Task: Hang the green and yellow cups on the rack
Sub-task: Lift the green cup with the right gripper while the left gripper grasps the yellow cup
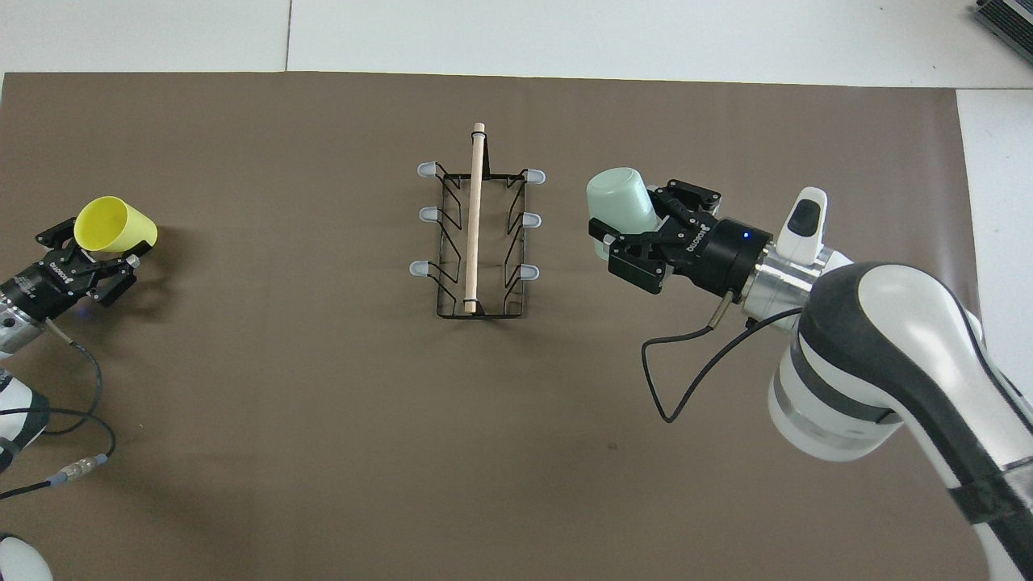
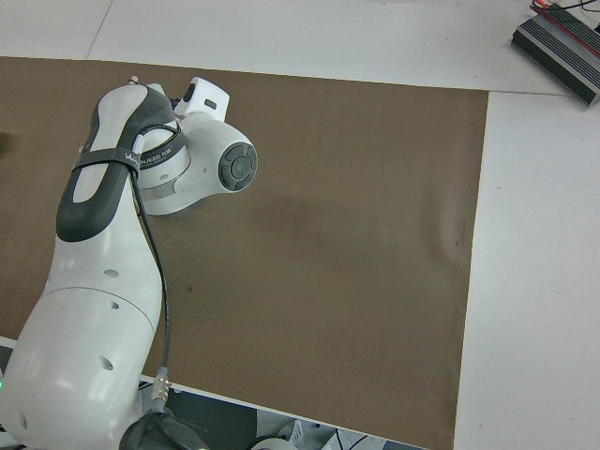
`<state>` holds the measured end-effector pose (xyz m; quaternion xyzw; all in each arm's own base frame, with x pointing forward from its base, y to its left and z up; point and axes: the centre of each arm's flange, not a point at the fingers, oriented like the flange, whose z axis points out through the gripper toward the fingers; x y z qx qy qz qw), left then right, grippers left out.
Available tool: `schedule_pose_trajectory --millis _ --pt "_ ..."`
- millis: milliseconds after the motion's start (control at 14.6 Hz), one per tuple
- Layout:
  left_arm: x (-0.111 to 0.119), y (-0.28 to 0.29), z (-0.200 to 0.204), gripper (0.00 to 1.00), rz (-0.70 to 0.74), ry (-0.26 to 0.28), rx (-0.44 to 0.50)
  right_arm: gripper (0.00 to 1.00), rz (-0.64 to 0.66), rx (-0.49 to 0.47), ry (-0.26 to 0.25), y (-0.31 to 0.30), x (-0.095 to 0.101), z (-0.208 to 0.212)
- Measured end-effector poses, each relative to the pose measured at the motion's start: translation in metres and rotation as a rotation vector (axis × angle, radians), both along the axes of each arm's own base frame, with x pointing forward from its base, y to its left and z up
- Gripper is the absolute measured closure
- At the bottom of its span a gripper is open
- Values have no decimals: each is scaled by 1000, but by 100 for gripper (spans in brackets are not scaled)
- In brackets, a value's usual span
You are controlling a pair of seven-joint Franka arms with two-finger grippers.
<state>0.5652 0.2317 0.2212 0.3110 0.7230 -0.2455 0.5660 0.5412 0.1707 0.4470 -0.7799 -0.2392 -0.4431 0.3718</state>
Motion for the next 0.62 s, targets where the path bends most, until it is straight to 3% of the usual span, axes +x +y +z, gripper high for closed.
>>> schedule_pose_trajectory --millis 274,616 --pt "6 9 42 33 -30 -51 42 30 -58 98 -88 23 -29 -26" --pt "16 18 109 33 -172 -83 206 30 -86 166 -176 45 -32 -52"
